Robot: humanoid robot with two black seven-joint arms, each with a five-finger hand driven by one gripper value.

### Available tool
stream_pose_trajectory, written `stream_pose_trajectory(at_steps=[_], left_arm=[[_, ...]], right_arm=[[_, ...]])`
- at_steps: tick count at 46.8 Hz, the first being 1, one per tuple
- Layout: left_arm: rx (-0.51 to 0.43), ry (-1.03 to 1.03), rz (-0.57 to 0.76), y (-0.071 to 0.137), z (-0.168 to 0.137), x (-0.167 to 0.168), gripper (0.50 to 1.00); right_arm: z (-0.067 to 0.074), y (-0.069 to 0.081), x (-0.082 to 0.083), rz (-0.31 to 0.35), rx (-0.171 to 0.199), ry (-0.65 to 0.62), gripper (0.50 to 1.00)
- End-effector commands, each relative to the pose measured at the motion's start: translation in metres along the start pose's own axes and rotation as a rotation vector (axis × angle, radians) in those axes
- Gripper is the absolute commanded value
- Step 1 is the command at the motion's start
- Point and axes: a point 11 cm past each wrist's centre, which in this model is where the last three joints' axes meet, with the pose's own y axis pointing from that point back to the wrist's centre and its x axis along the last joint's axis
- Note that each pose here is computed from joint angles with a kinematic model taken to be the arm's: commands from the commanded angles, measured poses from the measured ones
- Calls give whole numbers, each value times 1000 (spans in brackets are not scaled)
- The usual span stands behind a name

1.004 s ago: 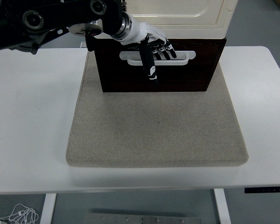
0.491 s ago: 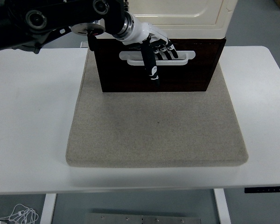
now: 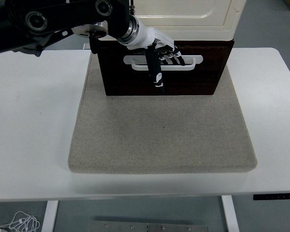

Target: Open the drawer under the combination cabinet

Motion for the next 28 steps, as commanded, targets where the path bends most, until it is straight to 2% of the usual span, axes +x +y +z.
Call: stream_pose_trajectory(at_steps=[1, 28], left_arm=[[-3, -3, -10, 1, 0, -1, 1000], [-55, -50, -74, 10, 19, -10, 1000]], right_arm=[[0, 0, 0, 0, 0, 0, 926], [0, 0, 0, 0, 0, 0, 926]])
